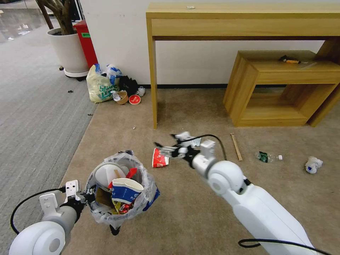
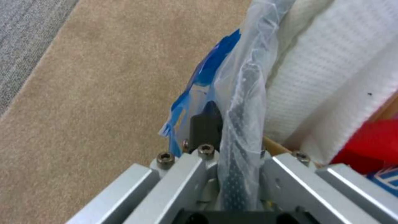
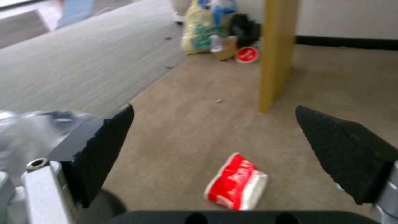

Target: Pick up the trash bin and place the garbage on the floor into it.

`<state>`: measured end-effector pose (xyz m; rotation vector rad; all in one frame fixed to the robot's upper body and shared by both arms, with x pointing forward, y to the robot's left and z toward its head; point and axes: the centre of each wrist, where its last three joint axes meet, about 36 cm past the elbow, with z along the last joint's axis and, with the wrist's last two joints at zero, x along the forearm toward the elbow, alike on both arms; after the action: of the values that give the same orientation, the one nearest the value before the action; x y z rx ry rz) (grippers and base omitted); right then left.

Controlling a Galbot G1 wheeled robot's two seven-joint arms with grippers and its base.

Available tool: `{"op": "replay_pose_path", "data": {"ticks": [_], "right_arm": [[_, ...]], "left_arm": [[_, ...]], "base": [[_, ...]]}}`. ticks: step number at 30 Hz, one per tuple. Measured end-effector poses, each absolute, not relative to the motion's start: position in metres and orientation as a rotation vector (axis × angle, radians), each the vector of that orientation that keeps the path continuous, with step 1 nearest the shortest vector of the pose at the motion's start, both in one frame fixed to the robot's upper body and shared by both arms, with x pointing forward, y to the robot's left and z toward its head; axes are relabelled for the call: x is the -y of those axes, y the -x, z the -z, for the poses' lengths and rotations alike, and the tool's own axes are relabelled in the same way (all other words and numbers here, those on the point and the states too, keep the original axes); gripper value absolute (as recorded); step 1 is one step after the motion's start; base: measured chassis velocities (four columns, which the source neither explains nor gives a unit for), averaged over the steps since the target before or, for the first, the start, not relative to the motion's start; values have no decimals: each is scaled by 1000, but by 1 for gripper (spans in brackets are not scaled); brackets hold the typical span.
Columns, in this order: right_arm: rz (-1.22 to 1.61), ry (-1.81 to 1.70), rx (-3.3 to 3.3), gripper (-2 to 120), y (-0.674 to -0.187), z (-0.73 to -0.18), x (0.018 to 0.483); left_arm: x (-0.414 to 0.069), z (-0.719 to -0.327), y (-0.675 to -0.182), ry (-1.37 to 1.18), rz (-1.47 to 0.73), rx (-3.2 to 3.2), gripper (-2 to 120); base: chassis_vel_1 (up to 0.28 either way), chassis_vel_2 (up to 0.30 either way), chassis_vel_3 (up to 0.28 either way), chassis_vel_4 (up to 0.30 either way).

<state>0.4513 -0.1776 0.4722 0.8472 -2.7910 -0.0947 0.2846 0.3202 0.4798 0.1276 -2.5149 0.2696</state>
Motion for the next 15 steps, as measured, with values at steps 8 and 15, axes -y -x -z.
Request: {"op": "replay_pose_path", "data": {"ticks": [8,15], "right_arm": [[163,-772,2829,100,-452,-468,194],[160,-755,2833,100,-450,-463,206]], "left_arm": [[-323,-481,-282,-124,-265,2516,0],[-326,-478,-282,-136,-257,2509,0]], "base": [[0,0,0,0],[-100,95,99,-91]]}}
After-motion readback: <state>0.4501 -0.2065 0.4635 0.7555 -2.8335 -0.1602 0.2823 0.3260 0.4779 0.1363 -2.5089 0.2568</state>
